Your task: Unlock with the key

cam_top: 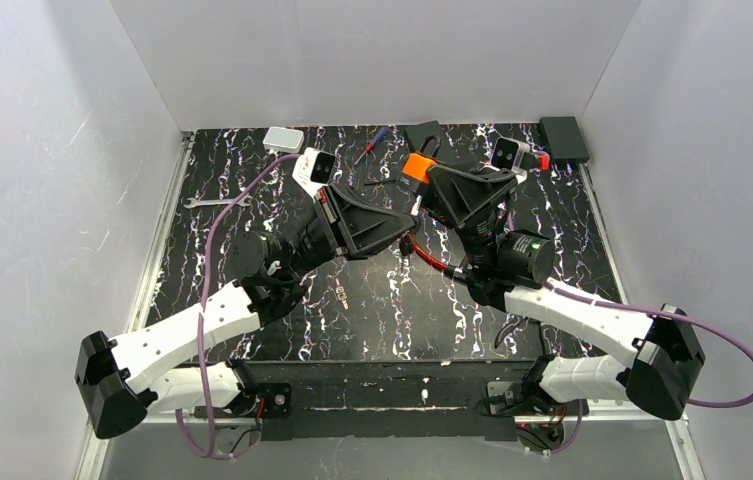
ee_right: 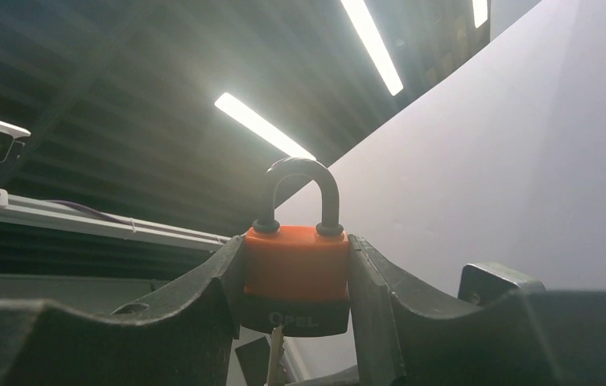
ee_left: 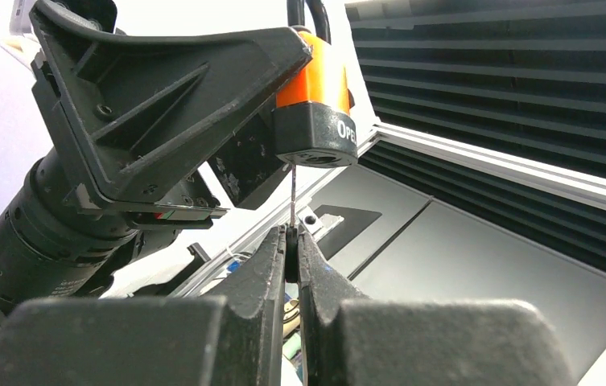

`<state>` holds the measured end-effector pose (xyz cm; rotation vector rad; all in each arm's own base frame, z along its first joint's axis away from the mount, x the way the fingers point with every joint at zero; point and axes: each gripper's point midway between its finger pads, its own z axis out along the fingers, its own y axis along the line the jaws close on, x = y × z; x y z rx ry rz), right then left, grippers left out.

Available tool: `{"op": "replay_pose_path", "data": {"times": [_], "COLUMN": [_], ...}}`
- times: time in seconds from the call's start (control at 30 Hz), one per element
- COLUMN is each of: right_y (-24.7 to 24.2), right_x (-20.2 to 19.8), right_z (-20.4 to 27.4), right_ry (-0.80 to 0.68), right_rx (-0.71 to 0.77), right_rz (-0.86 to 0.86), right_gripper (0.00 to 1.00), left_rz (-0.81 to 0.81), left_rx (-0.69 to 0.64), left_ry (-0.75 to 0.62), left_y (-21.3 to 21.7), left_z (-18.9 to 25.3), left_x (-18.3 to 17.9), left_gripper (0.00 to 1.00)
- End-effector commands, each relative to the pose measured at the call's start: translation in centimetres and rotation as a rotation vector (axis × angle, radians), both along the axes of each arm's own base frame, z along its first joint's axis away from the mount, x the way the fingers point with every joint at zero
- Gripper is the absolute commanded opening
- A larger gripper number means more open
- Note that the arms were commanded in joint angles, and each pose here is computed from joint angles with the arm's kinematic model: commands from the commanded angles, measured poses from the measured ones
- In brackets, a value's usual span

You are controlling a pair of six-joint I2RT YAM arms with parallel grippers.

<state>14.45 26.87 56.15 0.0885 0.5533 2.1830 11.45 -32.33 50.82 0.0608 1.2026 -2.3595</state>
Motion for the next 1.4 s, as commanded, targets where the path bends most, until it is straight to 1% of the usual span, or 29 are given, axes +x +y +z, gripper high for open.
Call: {"op": "replay_pose_path", "data": {"times": [0.0,0.1,0.17,0.27,0.33,0.4,0.43,0.47,0.53,0.57,0.63,0.7,0.77,0.83,0.9,0.97,1.03,1.17,1.27,1.37], "right_y": [-7.1,-7.3,-7.1,-6.9,-6.9,-5.6,-4.6,-3.4,-1.9,-1.6,-2.3,-3.5,-3.9,-3.6,-3.4,-2.9,-2.2,-0.5,0.4,0.9], "right_x": [-5.4,-5.1,-4.4,-3.6,-3.7,-3.2,-2.3,-0.9,2.3,3.5,5.7,7.4,8.1,8.0,7.9,8.1,8.3,8.3,8.1,8.0], "right_z": [4.5,4.5,4.5,4.1,3.9,3.3,2.7,1.6,-1.9,-4.2,-9.2,-15.7,-22.2,-28.4,-33.3,-36.6,-38.9,-43.7,-46.9,-49.2], "right_ry": [-0.226,-0.217,-0.184,-0.142,-0.145,-0.122,-0.082,-0.011,0.144,0.196,0.345,0.545,0.698,0.802,0.88,0.909,0.924,0.923,0.927,0.943], "right_rx": [0.285,0.287,0.275,0.237,0.2,0.086,-0.012,-0.143,-0.422,-0.547,-0.736,-0.916,-1.113,-1.316,-1.462,-1.55,-1.612,-1.756,-1.825,-1.857], "right_rz": [0.002,-0.009,-0.021,-0.067,-0.102,-0.152,-0.188,-0.232,-0.356,-0.418,-0.509,-0.571,-0.59,-0.567,-0.548,-0.548,-0.548,-0.56,-0.556,-0.548], "right_gripper": [0.01,0.01,0.01,0.01,0.01,0.01,0.01,0.01,0.01,0.01,0.01,0.01,0.01,0.01,0.01,0.01,0.01,0.01,0.01,0.01], "left_rz": [-0.004,0.006,0.011,0.023,0.029,0.021,0.018,0.021,0.041,0.056,0.086,0.112,0.132,0.148,0.16,0.163,0.162,0.169,0.191,0.234], "left_rx": [-0.098,-0.096,-0.081,-0.049,-0.03,0.011,0.047,0.093,0.164,0.193,0.276,0.356,0.417,0.47,0.523,0.576,0.617,0.683,0.732,0.841], "left_ry": [-0.08,-0.086,-0.089,-0.088,-0.094,-0.108,-0.112,-0.106,-0.091,-0.087,-0.082,-0.084,-0.081,-0.073,-0.067,-0.051,-0.041,-0.022,-0.009,0.027], "left_y": [2.1,2.5,2.6,2.9,3.0,2.9,2.7,2.6,2.5,2.7,3.0,3.4,3.8,4.1,4.2,4.2,4.1,4.4,5.0,6.0], "left_z": [3.2,2.8,2.2,0.6,-0.4,-1.7,-2.5,-3.9,-6.2,-7.2,-9.2,-11.1,-12.9,-14.6,-16.2,-17.9,-19.3,-21.3,-22.4,-24.4], "left_x": [-1.9,-2.1,-2.2,-2.5,-2.6,-3.1,-3.2,-3.2,-3.1,-3.0,-2.9,-2.9,-2.8,-2.7,-2.5,-2.3,-2.2,-2.1,-1.9,-1.4], "left_gripper": [0.0,0.0,0.0,0.0,0.0,0.0,0.0,0.0,0.0,0.0,0.0,0.0,0.0,0.0,0.0,0.0,0.0,0.0,0.0,0.0]}}
